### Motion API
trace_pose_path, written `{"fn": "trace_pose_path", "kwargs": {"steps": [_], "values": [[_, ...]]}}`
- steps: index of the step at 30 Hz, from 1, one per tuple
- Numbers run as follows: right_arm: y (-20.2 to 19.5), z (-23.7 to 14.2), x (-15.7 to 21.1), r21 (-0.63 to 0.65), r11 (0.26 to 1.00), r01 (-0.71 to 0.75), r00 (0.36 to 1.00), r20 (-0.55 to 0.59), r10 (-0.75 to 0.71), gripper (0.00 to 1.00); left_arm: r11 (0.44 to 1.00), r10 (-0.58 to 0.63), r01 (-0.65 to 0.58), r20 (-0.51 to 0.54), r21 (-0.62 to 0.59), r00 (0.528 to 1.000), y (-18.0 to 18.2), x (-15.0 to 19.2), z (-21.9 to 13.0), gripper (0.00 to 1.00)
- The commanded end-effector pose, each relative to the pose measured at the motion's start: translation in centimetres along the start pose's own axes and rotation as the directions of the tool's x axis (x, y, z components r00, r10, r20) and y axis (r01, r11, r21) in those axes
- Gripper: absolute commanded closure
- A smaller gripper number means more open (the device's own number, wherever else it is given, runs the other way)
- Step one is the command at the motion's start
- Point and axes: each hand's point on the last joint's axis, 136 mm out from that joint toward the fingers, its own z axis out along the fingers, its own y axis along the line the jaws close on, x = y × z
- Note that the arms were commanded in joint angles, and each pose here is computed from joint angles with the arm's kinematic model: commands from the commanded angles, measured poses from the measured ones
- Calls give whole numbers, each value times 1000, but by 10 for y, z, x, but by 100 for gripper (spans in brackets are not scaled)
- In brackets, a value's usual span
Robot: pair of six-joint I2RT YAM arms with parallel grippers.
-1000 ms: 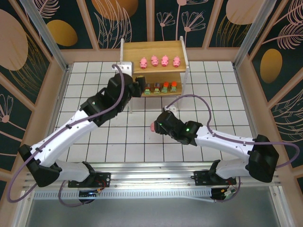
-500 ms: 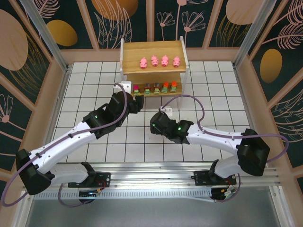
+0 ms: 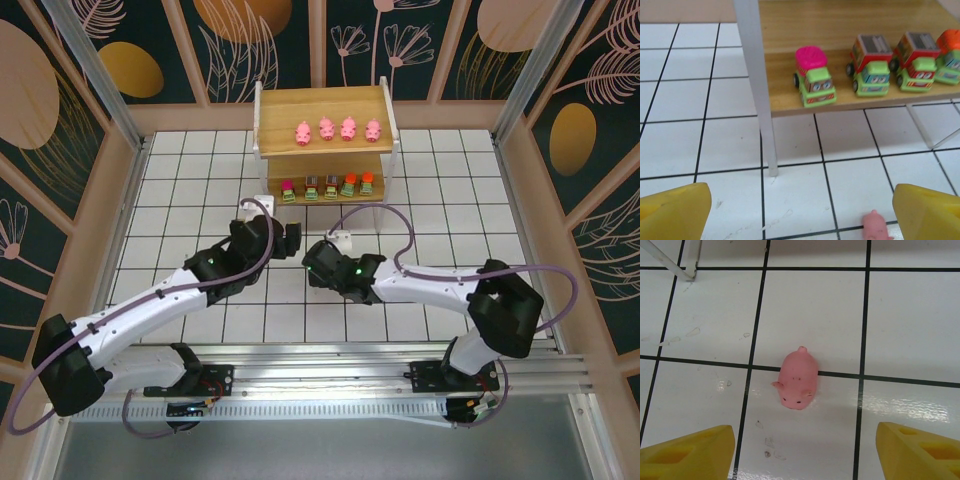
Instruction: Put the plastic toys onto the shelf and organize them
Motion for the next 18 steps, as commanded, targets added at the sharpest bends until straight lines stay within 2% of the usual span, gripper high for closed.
{"fn": "trace_pose_path", "kwargs": {"steps": [1,9,18], "values": [[13,2,-7,-17,999,-33,999,23,34,25,999,-39,39,21,-17,999,3,3,3,5],[13,18,1,12,1000,-14,1000,-8,14,26,995,-91,88,-47,-56,995,23,37,24,3],[13,35,3,35,999,-2,999,-33,3,39,988,-133,128,-57,-87,989,46,59,35,3]]}}
